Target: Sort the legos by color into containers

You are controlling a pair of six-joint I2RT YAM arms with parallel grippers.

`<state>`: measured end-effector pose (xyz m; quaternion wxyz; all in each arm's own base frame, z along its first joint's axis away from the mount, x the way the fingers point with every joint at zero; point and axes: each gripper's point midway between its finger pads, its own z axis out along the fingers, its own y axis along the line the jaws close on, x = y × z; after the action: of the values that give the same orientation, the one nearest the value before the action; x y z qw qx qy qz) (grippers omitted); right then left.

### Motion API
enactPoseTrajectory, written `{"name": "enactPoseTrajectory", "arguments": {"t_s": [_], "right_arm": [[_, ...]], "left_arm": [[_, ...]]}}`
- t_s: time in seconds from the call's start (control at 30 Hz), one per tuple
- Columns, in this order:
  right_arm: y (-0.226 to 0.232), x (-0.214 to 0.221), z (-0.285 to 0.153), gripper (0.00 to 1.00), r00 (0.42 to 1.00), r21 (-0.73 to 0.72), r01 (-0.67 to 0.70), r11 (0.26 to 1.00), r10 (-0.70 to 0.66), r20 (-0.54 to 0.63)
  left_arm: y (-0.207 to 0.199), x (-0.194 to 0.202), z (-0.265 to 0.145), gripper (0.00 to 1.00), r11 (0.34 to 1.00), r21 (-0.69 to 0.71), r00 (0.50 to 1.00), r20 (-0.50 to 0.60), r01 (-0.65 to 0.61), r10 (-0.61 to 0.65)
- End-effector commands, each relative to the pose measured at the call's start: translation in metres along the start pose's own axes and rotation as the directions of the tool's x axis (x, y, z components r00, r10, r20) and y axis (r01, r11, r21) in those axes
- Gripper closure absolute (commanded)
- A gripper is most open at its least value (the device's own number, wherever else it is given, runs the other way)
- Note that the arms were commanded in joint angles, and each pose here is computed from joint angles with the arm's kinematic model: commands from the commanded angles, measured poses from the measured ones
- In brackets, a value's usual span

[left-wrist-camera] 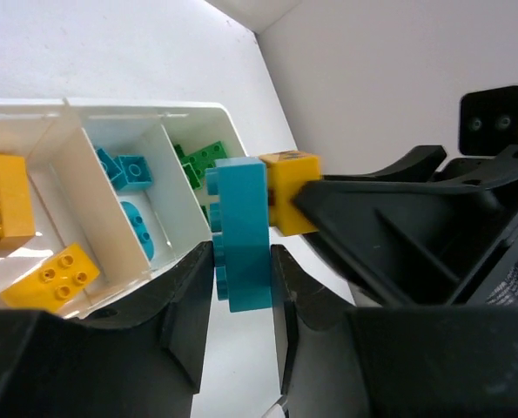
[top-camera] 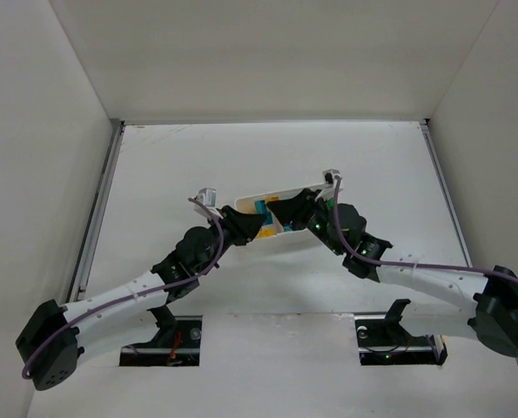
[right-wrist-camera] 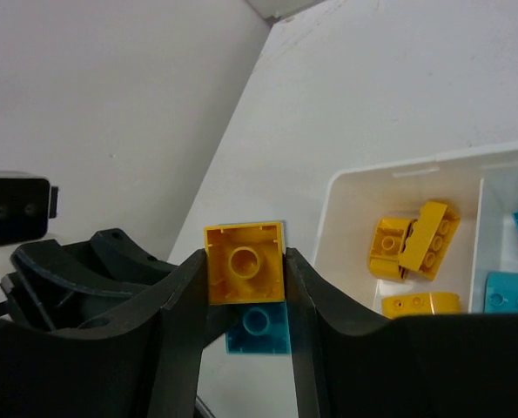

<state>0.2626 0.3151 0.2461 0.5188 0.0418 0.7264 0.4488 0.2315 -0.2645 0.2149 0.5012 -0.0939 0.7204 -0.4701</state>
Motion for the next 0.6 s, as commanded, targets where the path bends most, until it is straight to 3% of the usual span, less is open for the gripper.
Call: {"name": "enactPoseTrajectory", "arguments": {"t_s": [0.0,0.3,0.57], "right_arm": [[0.016,-0.038,-0.008,0.76,0.996,-0.083,-0.041,0.996,0.047,0.074],[-0.022,-0.021,0.010,0.76,0.999,0.019,0.000,1.000,-0.001,0.040],[-0.037,0.008,0.042,0.71,0.997,0.085,0.075,0.994,-0.072,-0.037]], "left_arm": [[0.016,-0.019,-0.006,0.90,0.998,-0.044,0.998,0.048,-0.038,0.040],[0.036,-0.031,-0.016,0.90,0.994,-0.103,0.997,0.057,-0.039,0.045],[0.020,-0.069,-0.038,0.89,0.996,-0.082,0.989,0.142,-0.040,0.051]]}}
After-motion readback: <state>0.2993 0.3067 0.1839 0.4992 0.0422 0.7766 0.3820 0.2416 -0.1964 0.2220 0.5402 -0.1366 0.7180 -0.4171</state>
